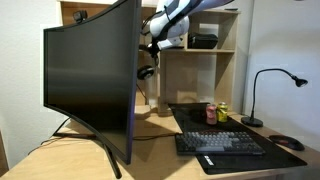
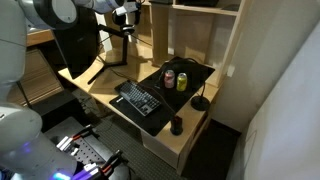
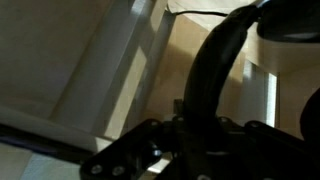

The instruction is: Remove the headsets from the back of the monitor

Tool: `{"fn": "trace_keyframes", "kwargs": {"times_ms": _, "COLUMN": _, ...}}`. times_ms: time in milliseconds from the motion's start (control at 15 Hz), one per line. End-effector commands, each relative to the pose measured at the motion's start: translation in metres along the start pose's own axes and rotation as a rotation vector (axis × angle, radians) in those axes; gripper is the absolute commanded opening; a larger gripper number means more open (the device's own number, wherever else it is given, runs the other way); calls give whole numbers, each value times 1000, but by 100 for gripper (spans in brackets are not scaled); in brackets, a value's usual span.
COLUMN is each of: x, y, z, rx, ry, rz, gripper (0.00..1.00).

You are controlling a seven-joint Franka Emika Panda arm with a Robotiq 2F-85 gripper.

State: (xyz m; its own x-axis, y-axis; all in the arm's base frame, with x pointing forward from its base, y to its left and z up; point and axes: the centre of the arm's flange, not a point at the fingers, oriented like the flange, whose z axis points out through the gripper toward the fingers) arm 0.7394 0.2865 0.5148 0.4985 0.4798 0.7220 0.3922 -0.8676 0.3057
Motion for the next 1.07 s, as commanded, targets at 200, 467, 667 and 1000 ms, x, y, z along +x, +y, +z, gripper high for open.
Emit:
{"fn": "trace_keyframes", "kwargs": {"times_ms": 200, "x": -29, "y": 54, "z": -51, "rx": -27, "ry": -105, "rz": 110, "gripper": 5}}
{"fn": "trace_keyframes", "kwargs": {"times_ms": 467, "x": -81, "y": 69, "z": -24, "rx": -21, "ry": -320, "rz": 163, "gripper": 5}}
{"fn": "trace_keyframes", "kwargs": {"times_ms": 667, "x": -127, "y": 66, "z": 6, "rx": 27, "ry": -443, "rz": 239, "gripper": 5}}
{"fn": "trace_keyframes", "kwargs": {"times_ms": 1000, "x": -188, "y": 39, "z": 51, "rx": 61, "ry": -556, "rz": 334, "gripper": 5}}
